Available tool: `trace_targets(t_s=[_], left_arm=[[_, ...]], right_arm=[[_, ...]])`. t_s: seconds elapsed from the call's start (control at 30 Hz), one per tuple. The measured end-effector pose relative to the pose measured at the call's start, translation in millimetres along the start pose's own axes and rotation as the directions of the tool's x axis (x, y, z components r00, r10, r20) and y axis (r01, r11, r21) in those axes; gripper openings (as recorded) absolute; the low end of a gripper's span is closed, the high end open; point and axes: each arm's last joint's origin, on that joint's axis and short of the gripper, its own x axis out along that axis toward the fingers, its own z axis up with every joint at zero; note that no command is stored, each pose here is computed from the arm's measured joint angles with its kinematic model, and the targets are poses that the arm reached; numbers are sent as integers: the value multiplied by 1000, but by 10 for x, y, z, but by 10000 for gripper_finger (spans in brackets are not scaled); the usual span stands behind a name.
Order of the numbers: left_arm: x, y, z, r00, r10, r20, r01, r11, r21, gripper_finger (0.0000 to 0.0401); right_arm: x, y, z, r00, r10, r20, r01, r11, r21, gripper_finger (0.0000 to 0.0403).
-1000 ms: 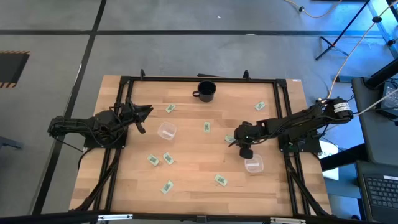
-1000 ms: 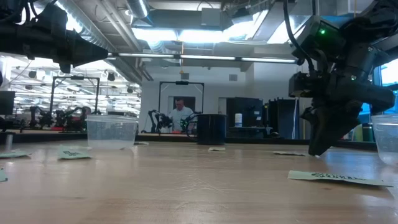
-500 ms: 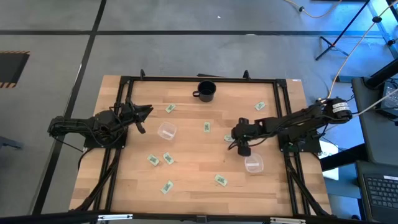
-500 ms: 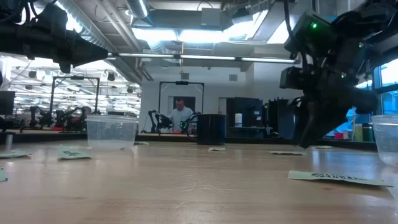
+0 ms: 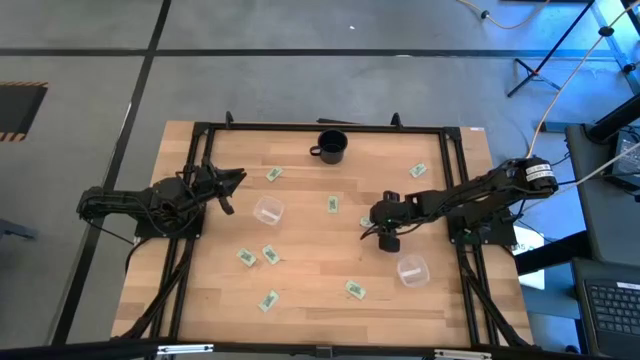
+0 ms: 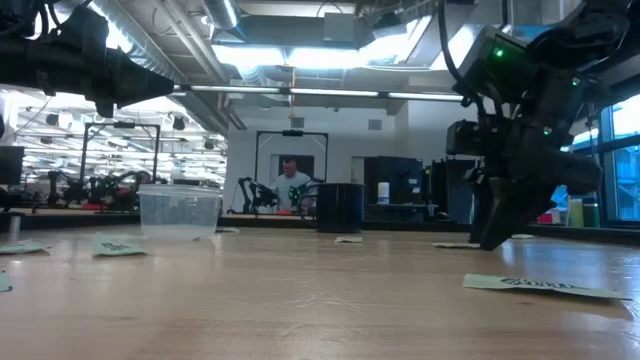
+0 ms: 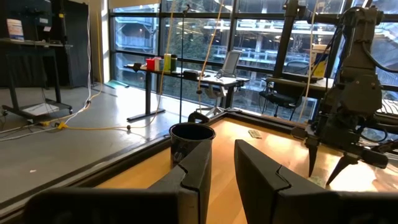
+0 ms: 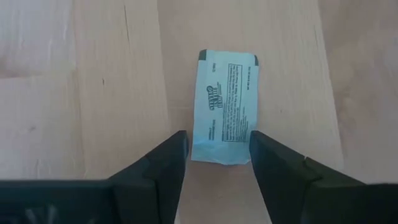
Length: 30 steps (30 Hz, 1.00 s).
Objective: Pick and place items into bin
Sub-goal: Put the white stevia packet into the bottom transparent bin
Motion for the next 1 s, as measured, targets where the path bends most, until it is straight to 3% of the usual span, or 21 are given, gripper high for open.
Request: trace_targets(t_s=[0.37,0.67,1.0], left_arm=[[0,0,0,1000,0,0,0,1000,0,65],[0,0,1,1000,0,0,0,1000,0,65],[0,0,1,1000,0,0,0,1000,0,65]], right_arm=[[7,2,-7,1000,3,-4,-3,1000,-2,115],[-60,10,100,1000,5,20,-5,1000,-12,98],[-493,45,430,989,59,137,-53,998,-45,71]])
